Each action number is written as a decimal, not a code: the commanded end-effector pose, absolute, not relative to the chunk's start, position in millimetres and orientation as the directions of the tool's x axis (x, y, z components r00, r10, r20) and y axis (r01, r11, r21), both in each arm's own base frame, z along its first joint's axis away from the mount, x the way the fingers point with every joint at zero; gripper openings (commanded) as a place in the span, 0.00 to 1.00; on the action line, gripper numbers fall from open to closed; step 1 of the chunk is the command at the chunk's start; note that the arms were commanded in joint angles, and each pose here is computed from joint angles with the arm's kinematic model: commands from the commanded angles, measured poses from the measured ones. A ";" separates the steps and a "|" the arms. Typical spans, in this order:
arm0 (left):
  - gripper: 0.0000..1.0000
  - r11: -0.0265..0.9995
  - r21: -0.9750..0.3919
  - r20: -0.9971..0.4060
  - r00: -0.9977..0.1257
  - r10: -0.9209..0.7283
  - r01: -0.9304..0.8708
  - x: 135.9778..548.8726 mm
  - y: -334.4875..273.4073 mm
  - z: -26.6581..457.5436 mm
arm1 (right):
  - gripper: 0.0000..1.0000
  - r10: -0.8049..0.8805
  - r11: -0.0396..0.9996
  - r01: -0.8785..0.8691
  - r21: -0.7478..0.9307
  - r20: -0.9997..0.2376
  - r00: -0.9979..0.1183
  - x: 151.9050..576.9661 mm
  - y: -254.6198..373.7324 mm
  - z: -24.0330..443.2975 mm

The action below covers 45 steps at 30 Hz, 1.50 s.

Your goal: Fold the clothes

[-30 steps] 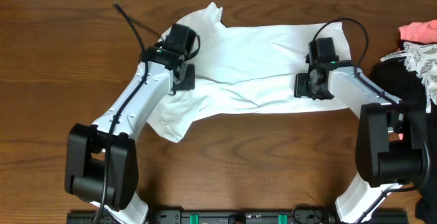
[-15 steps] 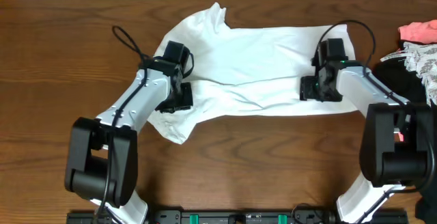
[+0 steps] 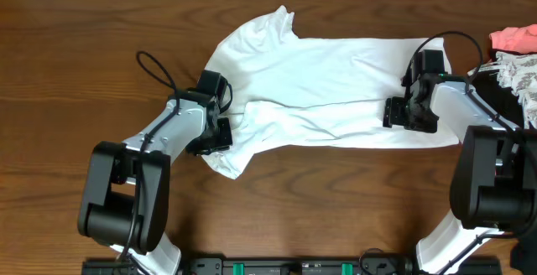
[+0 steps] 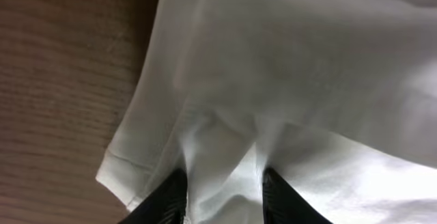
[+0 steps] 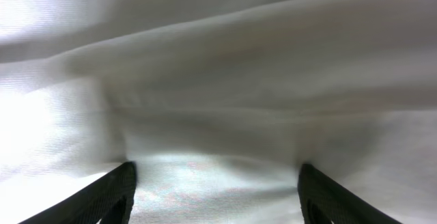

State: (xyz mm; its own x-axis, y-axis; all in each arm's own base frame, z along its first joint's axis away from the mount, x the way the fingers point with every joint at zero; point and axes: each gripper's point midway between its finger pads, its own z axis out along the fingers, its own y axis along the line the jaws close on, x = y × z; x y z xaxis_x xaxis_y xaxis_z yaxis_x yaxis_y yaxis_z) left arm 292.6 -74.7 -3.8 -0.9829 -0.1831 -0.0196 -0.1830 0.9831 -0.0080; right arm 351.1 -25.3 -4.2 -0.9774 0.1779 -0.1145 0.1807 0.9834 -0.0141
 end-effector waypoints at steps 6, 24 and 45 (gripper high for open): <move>0.29 0.978 -0.042 -0.080 -0.975 -0.206 -0.203 315.0 -75.2 21.5 | 0.83 0.175 0.984 0.177 -0.024 -0.067 -0.982 338.7 -29.1 -17.9; 0.34 0.981 -0.163 -0.401 -0.901 -0.165 -0.107 407.8 -96.5 70.8 | 0.99 0.148 0.983 0.118 0.144 -0.225 -0.963 376.6 -1.7 37.4; 0.34 0.988 -0.062 -0.230 -0.961 -0.153 -0.142 394.8 -86.7 -22.8 | 0.99 0.150 0.988 0.156 -0.002 -0.251 -0.956 372.0 -28.5 47.7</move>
